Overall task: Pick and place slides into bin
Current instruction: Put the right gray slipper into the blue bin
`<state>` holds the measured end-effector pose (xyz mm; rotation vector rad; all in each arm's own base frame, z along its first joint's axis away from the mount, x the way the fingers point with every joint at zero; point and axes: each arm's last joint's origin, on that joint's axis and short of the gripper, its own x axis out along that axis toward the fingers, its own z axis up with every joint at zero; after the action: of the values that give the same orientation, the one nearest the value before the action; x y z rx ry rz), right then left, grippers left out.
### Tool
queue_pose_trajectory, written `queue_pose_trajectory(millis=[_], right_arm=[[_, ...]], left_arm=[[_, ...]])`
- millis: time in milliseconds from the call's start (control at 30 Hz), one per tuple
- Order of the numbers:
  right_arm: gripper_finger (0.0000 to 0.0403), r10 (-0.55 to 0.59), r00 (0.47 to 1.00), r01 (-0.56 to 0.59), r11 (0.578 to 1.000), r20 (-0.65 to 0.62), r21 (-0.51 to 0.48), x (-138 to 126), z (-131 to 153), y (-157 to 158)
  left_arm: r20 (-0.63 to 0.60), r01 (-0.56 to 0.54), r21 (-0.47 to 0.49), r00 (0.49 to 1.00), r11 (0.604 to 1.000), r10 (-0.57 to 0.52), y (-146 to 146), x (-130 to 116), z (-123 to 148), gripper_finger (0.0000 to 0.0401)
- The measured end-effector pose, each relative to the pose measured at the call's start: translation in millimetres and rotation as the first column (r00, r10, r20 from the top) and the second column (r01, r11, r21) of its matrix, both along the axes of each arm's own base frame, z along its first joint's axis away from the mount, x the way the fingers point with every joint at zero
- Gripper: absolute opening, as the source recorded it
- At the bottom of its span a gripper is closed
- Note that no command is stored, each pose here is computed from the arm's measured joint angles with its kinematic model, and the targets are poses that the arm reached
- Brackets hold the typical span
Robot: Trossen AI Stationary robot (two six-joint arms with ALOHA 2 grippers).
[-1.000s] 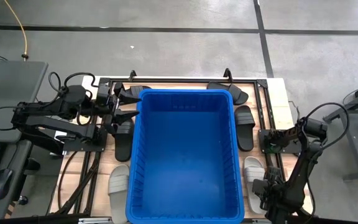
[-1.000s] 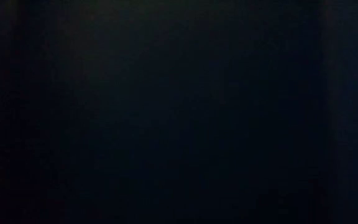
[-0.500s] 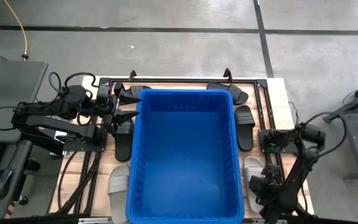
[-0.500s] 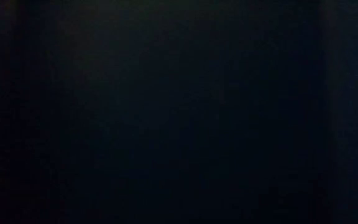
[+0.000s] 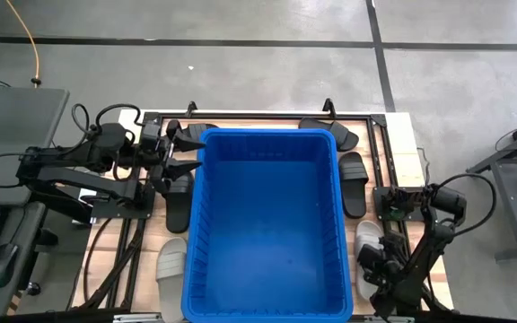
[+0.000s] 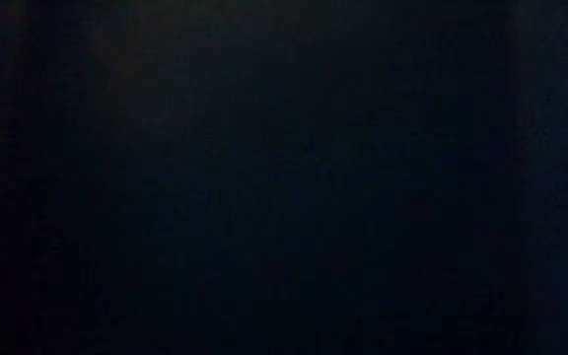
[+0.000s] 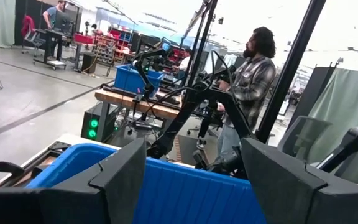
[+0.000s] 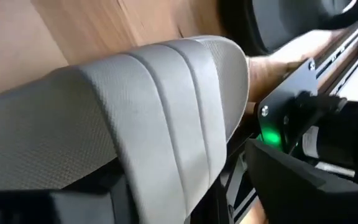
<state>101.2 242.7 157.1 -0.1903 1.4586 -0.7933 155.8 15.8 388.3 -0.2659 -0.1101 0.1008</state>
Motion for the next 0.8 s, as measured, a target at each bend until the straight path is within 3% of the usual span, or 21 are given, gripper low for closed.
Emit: queue_pose_trajectory(millis=[100, 233, 467, 800], right_arm=[[0.0169, -0.088, 0.996, 0.089, 0.996, -0.013, 0.025, -3.3, -7.9, -2.1], [0.0029, -0.141, 0.99, 0.139, 0.984, 0.006, 0.115, -7.6, -24.1, -0.9], [0.0005, -0.254, 0.967, 0.245, 0.954, 0.034, 0.174, -6.8, -12.9, 9.7], [0.0001, -0.236, 0.971, 0.239, 0.932, -0.043, 0.272, -14.0, 23.7, 8.1]], left_arm=[[-0.008, 0.001, -0.002, 1.0, 1.0, -0.001, 0.2, 2.4, -1.1, 0.0255], [-0.016, 0.003, -0.02, 1.0, 1.0, -0.004, 0.5, 5.0, -2.5, 0.0255], [-0.029, 0.005, -0.046, 1.0, 0.999, -0.006, 0.9, 9.5, -4.8, 0.0255], [-0.041, 0.039, -0.025, 0.998, 0.999, -0.04, -0.1, 9.9, -5.9, 0.0255]])
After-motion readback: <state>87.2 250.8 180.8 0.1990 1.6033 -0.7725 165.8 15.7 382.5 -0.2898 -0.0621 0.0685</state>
